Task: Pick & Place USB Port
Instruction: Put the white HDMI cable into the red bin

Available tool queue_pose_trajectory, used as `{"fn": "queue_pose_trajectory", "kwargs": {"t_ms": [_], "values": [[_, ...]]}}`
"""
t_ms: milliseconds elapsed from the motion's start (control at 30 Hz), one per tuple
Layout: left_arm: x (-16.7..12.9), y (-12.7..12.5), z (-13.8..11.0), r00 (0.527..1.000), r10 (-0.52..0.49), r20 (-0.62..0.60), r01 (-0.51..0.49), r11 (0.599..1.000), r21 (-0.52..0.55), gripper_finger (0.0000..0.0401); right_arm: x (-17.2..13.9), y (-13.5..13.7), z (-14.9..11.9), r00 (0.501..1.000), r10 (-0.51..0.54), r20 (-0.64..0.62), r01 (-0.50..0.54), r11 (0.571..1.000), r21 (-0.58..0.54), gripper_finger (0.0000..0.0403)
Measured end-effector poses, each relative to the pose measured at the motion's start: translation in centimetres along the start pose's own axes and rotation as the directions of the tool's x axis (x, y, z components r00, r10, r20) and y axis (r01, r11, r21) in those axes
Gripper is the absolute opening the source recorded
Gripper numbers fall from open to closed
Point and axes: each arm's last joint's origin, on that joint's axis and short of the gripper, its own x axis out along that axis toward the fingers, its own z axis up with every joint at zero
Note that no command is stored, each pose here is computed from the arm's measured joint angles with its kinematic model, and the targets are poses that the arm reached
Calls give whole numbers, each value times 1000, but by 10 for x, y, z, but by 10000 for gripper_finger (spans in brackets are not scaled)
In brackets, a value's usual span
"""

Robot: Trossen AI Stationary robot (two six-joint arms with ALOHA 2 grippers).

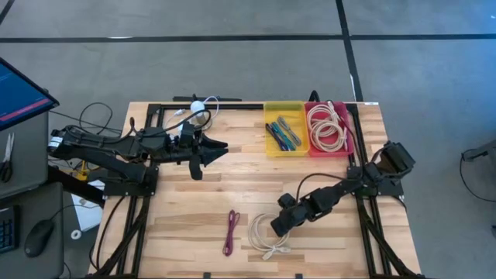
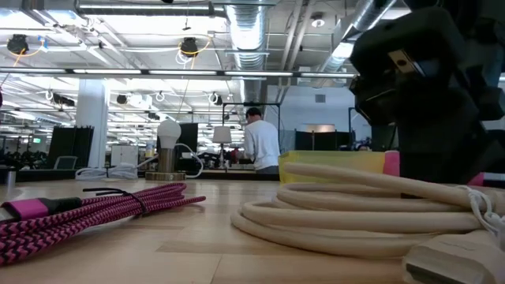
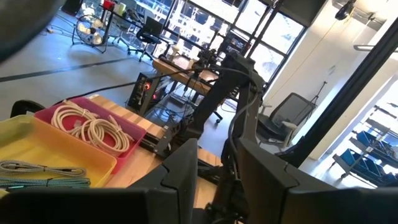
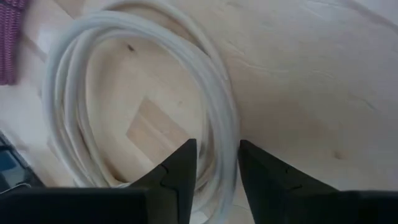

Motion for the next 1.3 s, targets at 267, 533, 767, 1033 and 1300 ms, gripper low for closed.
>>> {"fn": "queue_pose_trajectory", "kwargs": {"t_ms": [267, 533, 767, 1033, 1300], "values": [[0, 0, 0, 1000, 2, -3, -2, 1000, 1, 114, -2, 2, -1, 1000, 8, -3, -8, 998, -69, 33], [0, 1, 0, 1000, 4, -5, -4, 1000, 2, 114, -20, 5, 1, 998, 25, 51, -18, 991, -136, 7], [0, 1, 0, 1000, 4, -6, -4, 1000, 2, 114, -66, 2, 15, 982, 28, 184, -4, 991, -130, 5], [0, 1, -1, 1000, 6, -10, -6, 1000, 3, 114, -137, -25, 33, 936, -45, 350, 74, 995, -72, 4], [0, 1, -1, 1000, 7, -11, -7, 1000, 0, 114, -190, -63, 46, 879, -145, 454, 152, 988, 20, 4]]}}
